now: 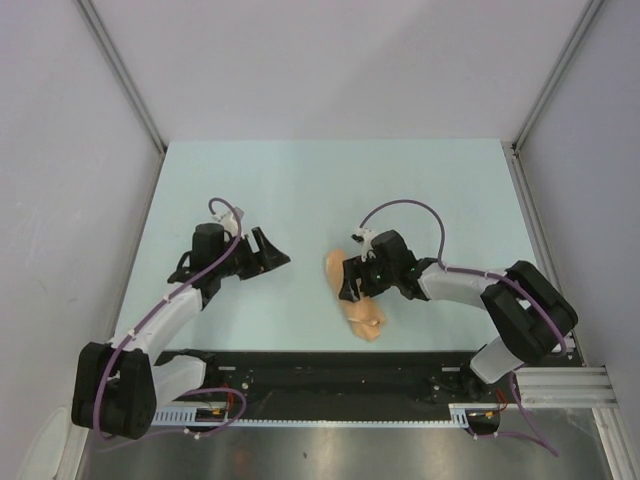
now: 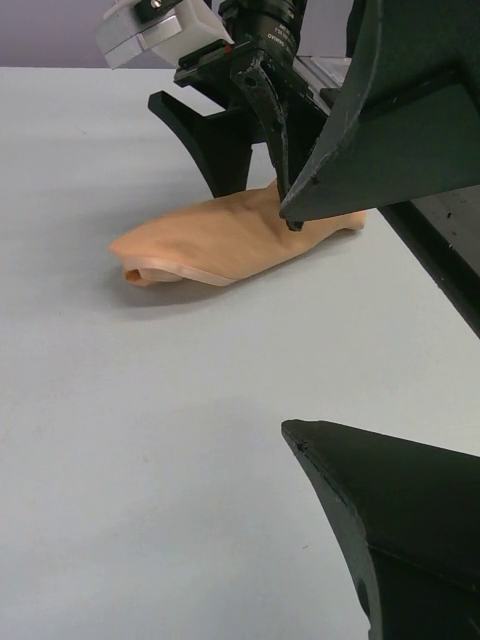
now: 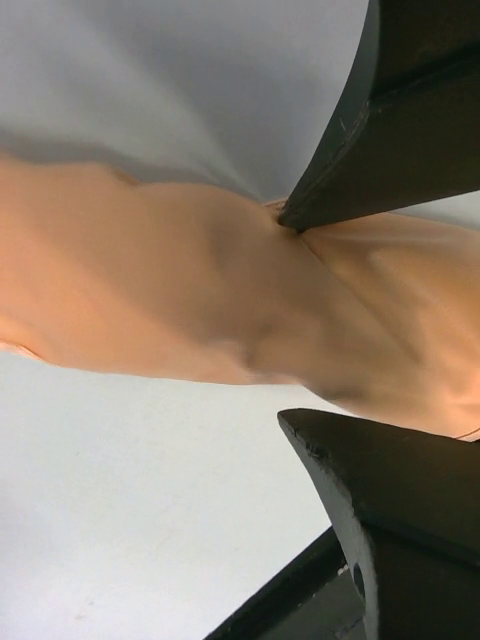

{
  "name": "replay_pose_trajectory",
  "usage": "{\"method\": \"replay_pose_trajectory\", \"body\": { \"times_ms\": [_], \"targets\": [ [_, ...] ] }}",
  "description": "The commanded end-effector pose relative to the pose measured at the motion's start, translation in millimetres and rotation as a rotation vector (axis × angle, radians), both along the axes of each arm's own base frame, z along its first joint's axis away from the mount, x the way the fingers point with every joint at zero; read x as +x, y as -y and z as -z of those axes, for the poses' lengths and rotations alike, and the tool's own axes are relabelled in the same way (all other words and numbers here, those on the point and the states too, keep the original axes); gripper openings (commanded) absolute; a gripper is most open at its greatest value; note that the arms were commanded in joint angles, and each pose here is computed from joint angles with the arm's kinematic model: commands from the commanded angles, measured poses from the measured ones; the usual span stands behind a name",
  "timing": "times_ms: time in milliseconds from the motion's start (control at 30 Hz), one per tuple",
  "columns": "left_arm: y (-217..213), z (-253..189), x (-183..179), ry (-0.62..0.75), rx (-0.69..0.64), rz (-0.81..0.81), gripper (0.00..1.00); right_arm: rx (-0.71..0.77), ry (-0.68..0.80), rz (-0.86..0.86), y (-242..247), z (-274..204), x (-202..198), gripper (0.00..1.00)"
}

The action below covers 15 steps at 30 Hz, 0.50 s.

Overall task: Fold the napkin, place the utensils inside, and roll it up
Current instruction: Roll the napkin with the utensil

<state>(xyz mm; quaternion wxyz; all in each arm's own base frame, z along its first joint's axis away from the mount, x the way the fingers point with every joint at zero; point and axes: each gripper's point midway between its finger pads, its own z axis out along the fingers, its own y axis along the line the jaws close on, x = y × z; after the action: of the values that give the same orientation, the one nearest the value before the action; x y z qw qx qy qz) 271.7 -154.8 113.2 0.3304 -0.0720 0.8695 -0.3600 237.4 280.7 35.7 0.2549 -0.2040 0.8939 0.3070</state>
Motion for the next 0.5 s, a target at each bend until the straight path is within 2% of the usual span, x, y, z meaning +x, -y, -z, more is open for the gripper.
{"method": "replay_pose_trajectory", "body": {
  "times_ms": [0,300,467],
  "targets": [
    [-0.8,-12.2,0.1,0.053,-0.002,0.020,0.85,-0.151,0.021,0.039,34.1,5.4,-1.0,0.80],
    [-1.4,-18.0,-1.5,0.062,0.000,0.025,0.86,-0.065,0.120,-0.007,-1.7,-52.2,-0.9,0.84],
    [-2.0,-22.1,-5.0,0.068,0.008,0.034,0.86,-0.169,0.130,0.133,2.3,-54.5,8.7,0.88]
  ]
}}
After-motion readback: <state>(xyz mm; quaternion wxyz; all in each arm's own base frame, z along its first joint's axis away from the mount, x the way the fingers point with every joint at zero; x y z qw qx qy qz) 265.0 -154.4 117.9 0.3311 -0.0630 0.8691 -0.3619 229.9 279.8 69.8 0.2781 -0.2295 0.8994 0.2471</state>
